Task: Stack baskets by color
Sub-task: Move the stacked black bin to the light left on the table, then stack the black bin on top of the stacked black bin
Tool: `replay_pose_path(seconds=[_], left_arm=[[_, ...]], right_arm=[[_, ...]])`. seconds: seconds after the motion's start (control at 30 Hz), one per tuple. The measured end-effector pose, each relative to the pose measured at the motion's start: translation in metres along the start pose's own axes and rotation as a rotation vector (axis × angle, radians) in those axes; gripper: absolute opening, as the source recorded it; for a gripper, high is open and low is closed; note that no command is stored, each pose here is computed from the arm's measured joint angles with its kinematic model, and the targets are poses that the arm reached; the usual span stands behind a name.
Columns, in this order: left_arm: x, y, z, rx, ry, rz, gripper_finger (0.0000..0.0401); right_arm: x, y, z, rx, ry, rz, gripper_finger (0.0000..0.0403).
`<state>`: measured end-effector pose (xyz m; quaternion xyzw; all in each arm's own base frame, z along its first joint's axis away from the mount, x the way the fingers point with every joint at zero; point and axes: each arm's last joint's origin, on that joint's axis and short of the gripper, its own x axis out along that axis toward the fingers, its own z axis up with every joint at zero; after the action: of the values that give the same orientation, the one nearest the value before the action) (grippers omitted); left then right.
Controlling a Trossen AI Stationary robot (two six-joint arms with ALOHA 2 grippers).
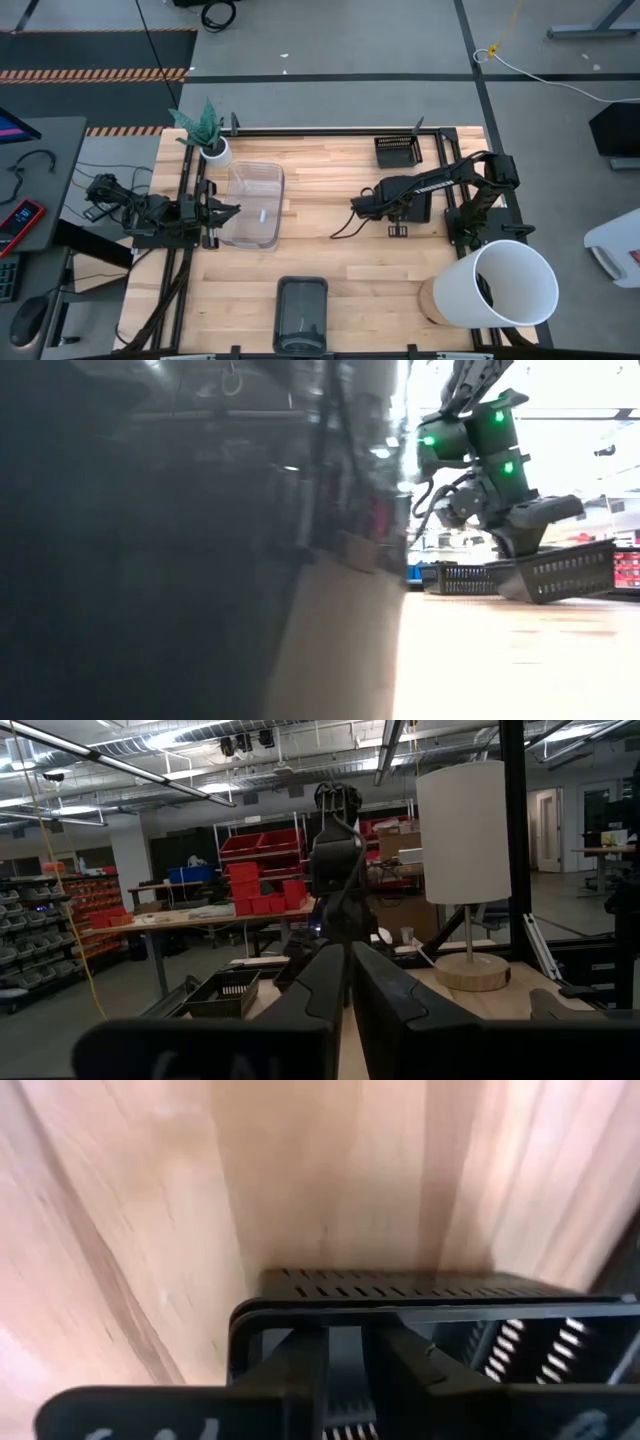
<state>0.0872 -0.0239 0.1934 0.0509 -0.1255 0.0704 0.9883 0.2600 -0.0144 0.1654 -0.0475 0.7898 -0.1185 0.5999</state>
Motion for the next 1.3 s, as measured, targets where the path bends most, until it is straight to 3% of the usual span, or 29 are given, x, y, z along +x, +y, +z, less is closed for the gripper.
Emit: replay_pose_path(seconds=[0.2, 0.57, 0.77, 1.07, 1.3], left_arm=[[0.0, 0.0, 0.0, 0.0, 0.0, 0.0, 0.0036], [0.0, 0.0, 0.0, 0.0, 0.0, 0.0, 0.0026], [0.0, 0.0, 0.0, 0.0, 0.0, 0.0, 0.0033], [0.0, 0.0, 0.0, 0.0, 0.0, 0.0, 0.003], [0.0, 0.0, 0.0, 0.0, 0.0, 0.0, 0.0033]], right_arm=[[-0.003, 0.006, 0.013, -0.065, -0.134, 0.035, 0.0053], [-0.016, 0.04, 0.029, -0.2, -0.369, 0.27, 0.0023], [-0.031, 0.054, 0.029, -0.273, -0.402, 0.248, 0.0014], [-0.057, 0.025, 0.031, -0.142, -0.353, 0.042, 0.0009], [-0.05, -0.031, 0.046, 0.161, -0.444, 0.007, 0.0004]])
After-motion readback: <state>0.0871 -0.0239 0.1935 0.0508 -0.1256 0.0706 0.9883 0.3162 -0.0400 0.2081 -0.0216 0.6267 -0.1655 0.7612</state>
